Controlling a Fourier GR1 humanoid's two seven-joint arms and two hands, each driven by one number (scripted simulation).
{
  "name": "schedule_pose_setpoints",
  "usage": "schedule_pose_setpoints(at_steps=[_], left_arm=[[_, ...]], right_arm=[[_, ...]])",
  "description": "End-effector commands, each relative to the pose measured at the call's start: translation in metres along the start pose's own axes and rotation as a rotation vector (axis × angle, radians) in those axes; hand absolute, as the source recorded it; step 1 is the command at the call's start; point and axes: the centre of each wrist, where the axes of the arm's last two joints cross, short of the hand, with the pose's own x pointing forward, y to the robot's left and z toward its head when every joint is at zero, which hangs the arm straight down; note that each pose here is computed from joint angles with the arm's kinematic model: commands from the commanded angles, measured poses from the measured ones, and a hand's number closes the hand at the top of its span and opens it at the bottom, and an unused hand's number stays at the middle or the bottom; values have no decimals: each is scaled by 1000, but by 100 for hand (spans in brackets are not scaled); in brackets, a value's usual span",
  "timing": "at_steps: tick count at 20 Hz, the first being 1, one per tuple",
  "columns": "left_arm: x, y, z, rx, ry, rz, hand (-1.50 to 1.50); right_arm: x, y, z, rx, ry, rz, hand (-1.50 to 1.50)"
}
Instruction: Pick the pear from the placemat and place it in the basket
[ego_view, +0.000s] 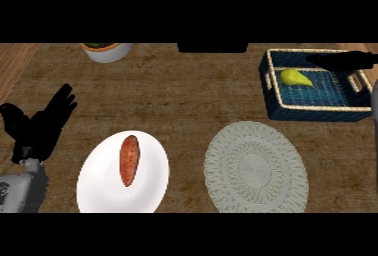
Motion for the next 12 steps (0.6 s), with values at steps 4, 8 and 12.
schedule_pose_setpoints(at_steps=[4, 8, 12], left_arm=[[-6, -4, 1, -9, 3, 7, 0], [-3, 4, -6, 9, -2, -8, 0], [8, -14, -2, 14, 12, 13, 0]], right_arm=[[-8, -33, -15, -137, 85, -213, -150], [-23, -79, -16, -254, 149, -358, -150], [-63, -141, -4, -285, 200, -434, -150]])
